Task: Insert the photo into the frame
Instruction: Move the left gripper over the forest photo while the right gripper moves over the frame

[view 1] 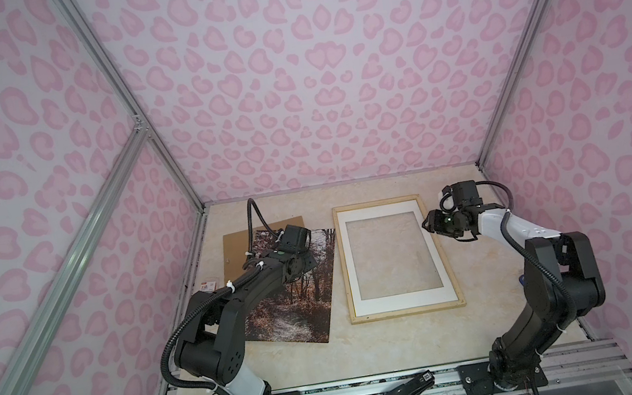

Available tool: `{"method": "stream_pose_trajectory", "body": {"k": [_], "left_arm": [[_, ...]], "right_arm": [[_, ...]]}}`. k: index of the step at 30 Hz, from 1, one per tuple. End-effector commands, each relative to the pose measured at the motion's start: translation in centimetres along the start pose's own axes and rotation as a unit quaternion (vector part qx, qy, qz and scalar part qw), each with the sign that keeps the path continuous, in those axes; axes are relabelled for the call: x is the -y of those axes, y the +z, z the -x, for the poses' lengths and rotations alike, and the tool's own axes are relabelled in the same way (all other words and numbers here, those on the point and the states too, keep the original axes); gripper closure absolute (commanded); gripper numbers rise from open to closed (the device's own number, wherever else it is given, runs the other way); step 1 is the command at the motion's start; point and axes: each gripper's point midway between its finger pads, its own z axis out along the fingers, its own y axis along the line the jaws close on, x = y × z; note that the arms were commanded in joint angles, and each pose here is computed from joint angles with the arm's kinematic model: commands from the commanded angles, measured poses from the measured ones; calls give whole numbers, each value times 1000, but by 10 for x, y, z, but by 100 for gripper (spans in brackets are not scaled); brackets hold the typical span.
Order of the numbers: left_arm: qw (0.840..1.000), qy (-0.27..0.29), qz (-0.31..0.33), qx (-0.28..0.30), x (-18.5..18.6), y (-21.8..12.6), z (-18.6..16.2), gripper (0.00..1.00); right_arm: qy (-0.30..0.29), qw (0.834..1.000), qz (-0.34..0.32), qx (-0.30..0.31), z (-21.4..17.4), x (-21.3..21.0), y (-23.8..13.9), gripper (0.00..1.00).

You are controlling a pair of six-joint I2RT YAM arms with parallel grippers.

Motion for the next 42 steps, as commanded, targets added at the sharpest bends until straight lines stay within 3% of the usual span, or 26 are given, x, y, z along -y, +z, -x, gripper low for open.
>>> {"method": "stream_pose_trajectory", "body": {"k": [1, 8, 14, 24, 33, 39, 42], "left_arm": [[1000, 6, 26, -11, -19, 3, -4, 39], [998, 3, 56, -19, -34, 9, -8, 39], [997, -14, 72, -38, -53, 17, -20, 40], [997, -20, 57, -49, -54, 20, -32, 40], [997, -29, 35, -60, -47, 23, -37, 41], [997, -30, 27, -61, -44, 22, -37, 41], [997, -30, 21, -60, -42, 22, -37, 41]], "right_arm": [[-15, 1000, 23, 15, -7, -45, 4, 43], [-86, 985, 145, -30, -67, -189, 43, 42], [-106, 971, 195, -89, -136, -261, 80, 38], [-110, 973, 168, -116, -160, -271, 117, 37], [-114, 984, 79, -114, -156, -233, 129, 38], [-100, 987, 57, -114, -148, -213, 132, 38], [-95, 985, 77, -123, -147, -219, 132, 37]]}}
